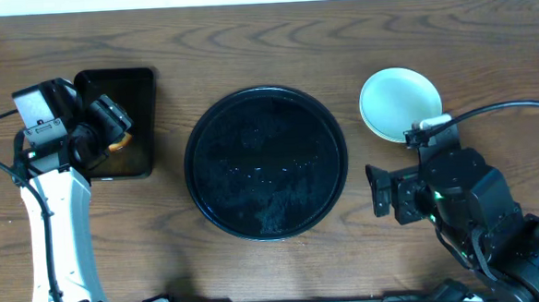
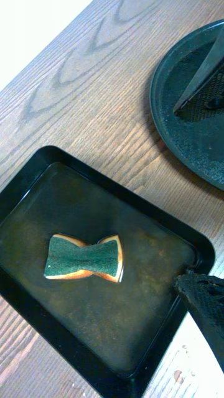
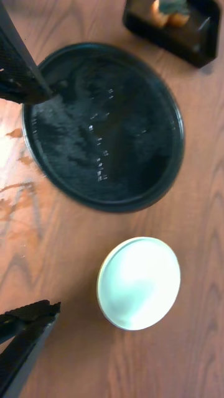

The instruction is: Clean dirty plates on tray and stack at the side

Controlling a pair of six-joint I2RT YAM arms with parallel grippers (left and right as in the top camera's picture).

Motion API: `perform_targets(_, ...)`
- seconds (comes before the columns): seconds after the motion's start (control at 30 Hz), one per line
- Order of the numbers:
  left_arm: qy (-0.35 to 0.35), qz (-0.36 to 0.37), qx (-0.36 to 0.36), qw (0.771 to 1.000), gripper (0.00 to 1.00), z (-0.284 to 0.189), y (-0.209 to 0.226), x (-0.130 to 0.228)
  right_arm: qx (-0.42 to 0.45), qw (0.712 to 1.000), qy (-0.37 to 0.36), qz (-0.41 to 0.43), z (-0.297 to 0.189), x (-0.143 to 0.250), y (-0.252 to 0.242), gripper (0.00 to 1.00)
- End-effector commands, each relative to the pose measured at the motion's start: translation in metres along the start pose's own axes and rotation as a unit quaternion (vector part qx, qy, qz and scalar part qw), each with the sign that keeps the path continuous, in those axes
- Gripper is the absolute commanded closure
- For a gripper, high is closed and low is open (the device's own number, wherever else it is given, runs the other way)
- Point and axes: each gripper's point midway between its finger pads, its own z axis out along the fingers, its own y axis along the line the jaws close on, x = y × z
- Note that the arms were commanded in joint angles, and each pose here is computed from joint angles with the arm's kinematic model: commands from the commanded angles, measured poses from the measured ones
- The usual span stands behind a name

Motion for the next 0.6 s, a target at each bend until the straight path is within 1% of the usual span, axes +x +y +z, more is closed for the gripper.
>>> perform_targets(0.0,0.003,-0.003,0.000,1.000,0.21,0.001,0.001,0.001,0.009,1.000,0.008,-0.001,0.001,0.004,-0.003,0.01)
perform_targets(0.1,0.003,-0.003,0.000,1.000,0.21,0.001,0.001,0.001,0.015,1.000,0.011,0.004,0.008,0.010,-0.007,0.01)
perform_targets(0.2,0.003,-0.003,0.000,1.000,0.21,0.001,0.001,0.001,0.025,0.999,-0.005,0.026,0.021,0.015,-0.018,0.01)
perform_targets(0.3,0.003,-0.003,0.000,1.000,0.21,0.001,0.001,0.001,0.005,0.999,-0.023,0.042,0.043,0.023,-0.025,0.01)
perform_targets(0.33,0.003,-0.003,0.000,1.000,0.21,0.001,0.001,0.001,-0.018,0.998,-0.041,0.048,0.053,0.025,-0.027,0.01)
perform_targets(0.43,0.003,-0.003,0.000,1.000,0.21,0.001,0.001,0.001,-0.052,0.992,-0.100,0.054,0.068,0.025,-0.033,0.01)
perform_targets(0.57,0.003,-0.003,0.000,1.000,0.21,0.001,0.001,0.001,-0.052,0.976,-0.202,0.054,0.079,0.030,-0.053,0.01)
